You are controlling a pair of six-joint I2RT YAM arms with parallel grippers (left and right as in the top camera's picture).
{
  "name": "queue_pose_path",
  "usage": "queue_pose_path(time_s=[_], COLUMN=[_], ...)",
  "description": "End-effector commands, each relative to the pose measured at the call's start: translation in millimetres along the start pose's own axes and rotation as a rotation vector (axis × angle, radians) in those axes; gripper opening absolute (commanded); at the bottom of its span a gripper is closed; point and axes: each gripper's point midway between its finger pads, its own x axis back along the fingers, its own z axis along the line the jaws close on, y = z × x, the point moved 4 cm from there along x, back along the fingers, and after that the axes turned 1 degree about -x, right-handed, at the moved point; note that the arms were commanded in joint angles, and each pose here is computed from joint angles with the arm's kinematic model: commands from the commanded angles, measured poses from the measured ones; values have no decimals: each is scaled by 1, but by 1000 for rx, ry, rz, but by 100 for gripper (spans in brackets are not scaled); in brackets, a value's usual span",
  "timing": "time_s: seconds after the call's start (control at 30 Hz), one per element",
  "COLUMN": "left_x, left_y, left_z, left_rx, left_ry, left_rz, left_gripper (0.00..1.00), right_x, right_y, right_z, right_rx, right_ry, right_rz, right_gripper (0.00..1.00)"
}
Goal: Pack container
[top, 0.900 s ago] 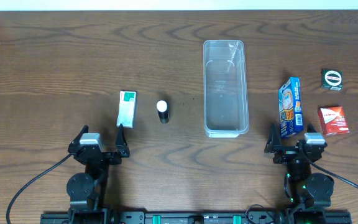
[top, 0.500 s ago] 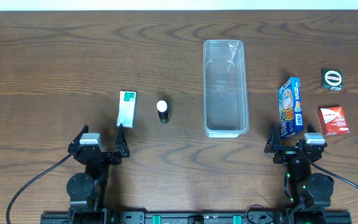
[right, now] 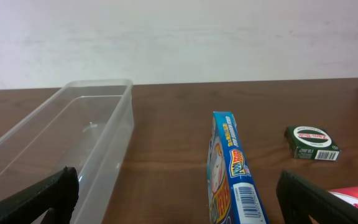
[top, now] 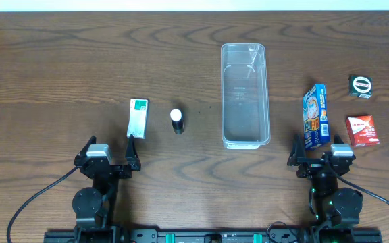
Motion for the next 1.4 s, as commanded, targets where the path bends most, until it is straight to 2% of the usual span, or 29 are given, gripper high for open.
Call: queue_pose_path(time_s=[0.0,1.0,1.27,1.37], left_x=[-1,-1,-1,-1], left_y=[-13,-13,-13,-13], left_z=[0,0,0,0], left_rx=[-3,-3,-3,-4], left_ry=[-5,-5,-5,-5], left_rz=[45,45,45,45], left_gripper=[98,98,98,98], right_x=[0,0,4,12], right_y=[-1,0,12,37], right_z=[-2,-1,31,47], right_rx=[15,7,-469,-484], right_ry=[-6,0,247,390], right_rz=[0,-3,3,-81], right_gripper=[99,99,99,99])
